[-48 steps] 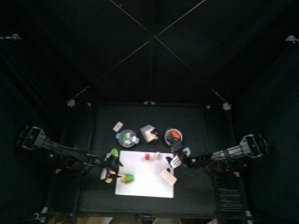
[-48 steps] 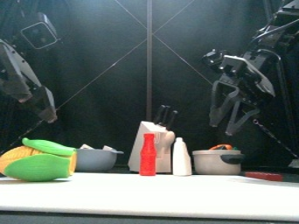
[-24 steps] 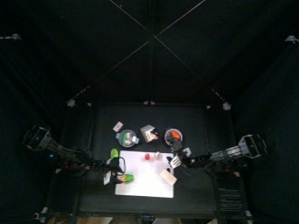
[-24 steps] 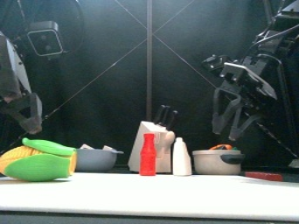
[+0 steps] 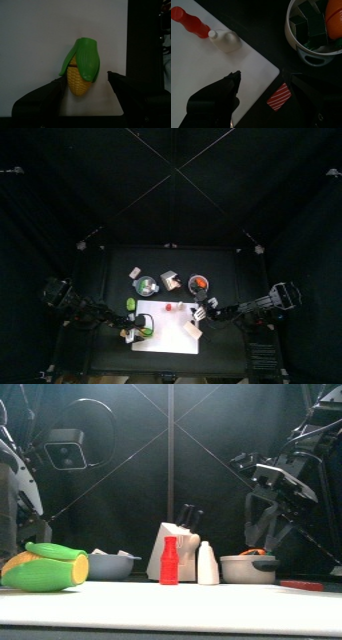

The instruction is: Grab corn

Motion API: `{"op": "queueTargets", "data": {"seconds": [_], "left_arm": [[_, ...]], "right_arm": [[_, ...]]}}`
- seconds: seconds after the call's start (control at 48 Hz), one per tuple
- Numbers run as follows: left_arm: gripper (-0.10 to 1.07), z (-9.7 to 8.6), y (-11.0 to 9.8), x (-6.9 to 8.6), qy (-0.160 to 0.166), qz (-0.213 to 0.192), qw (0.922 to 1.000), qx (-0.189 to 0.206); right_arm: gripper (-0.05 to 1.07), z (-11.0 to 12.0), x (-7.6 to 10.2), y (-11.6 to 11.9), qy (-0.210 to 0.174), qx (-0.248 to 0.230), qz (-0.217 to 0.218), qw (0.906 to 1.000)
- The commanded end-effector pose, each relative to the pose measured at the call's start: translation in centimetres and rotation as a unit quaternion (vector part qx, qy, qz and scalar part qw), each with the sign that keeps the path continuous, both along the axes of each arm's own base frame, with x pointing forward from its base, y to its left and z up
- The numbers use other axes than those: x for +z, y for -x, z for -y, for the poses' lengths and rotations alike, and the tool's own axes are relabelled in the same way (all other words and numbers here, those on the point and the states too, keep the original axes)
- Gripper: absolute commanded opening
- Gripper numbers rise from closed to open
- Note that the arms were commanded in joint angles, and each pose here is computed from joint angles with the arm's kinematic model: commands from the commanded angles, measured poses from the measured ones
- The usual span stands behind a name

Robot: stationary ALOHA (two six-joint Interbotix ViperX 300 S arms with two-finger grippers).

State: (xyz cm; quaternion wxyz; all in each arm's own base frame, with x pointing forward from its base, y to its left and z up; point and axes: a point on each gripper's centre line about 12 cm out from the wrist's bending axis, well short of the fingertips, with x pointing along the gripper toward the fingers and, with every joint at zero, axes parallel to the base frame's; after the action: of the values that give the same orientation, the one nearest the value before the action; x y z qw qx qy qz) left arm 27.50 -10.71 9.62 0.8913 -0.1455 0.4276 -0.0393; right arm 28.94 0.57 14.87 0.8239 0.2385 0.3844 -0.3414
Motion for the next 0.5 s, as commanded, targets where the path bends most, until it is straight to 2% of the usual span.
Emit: {"op": "queueTargets", "data": {"seconds": [0.0, 0.188, 0.479], "left_arm": [[0.98, 0.23, -0.90, 0.03, -0.003, 0.005, 1.0000, -0.003], [0.98, 0.17, -1.56, -0.61, -0.020, 0.002, 0.9996, -0.019], [0.98, 0.56, -0.77, -0.74, -0.049, -0.033, 0.9946, -0.085]], "right_arm": [[0.98, -0.14, 0.75, -0.53, -0.001, 0.001, 0.013, 0.9999], [0.98, -0.20, 0.39, -0.60, -0.002, -0.001, 0.008, 1.0000], [0.98, -0.15, 0.22, -0.58, 0.000, -0.001, 0.004, 1.0000]]}}
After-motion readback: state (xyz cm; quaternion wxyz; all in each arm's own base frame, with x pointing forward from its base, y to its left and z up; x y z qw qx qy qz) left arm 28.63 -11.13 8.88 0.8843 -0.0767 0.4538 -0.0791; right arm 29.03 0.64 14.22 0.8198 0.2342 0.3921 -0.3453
